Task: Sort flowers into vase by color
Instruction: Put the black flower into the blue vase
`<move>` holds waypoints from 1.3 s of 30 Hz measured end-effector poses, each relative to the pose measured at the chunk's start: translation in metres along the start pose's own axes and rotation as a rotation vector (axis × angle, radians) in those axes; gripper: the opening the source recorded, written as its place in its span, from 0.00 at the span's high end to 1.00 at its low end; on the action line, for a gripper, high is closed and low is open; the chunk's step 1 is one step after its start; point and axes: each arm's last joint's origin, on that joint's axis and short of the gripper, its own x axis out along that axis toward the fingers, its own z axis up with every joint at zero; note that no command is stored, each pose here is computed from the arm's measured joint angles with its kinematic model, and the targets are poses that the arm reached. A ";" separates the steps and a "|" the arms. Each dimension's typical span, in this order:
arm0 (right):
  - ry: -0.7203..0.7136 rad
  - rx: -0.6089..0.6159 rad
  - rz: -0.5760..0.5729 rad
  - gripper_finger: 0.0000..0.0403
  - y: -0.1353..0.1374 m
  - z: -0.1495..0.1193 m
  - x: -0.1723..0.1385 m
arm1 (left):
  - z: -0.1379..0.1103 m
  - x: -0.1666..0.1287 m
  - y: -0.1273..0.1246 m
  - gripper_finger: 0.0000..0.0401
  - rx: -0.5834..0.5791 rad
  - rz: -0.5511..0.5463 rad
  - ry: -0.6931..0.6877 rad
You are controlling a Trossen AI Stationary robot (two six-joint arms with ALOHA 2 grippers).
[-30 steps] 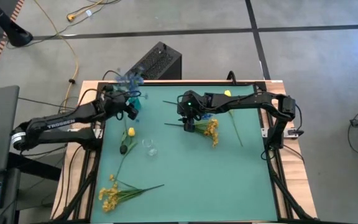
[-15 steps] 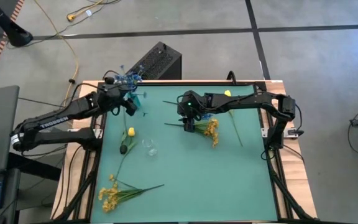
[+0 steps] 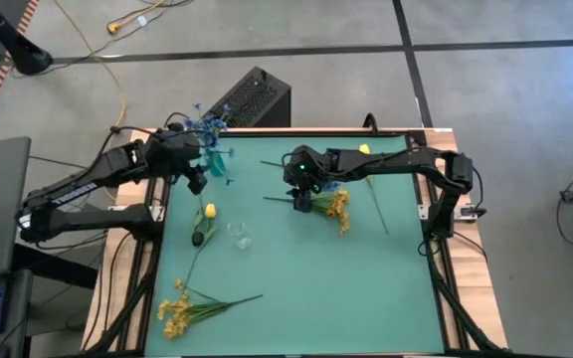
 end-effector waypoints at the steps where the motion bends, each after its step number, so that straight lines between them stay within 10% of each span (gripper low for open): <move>1: 0.000 -0.006 0.005 0.51 0.003 0.002 -0.001 | 0.000 -0.002 -0.001 0.50 0.007 -0.030 0.011; 17: 0.301 -0.027 0.136 0.51 0.082 -0.004 -0.023 | -0.013 -0.019 -0.037 0.50 0.169 -0.552 0.163; 28: 0.422 -0.052 0.012 0.51 0.123 -0.019 -0.033 | -0.026 -0.041 -0.082 0.50 0.372 -0.582 0.083; 39: 0.299 -0.112 0.049 0.51 0.141 -0.011 -0.032 | -0.056 -0.050 -0.106 0.50 0.325 -0.588 0.132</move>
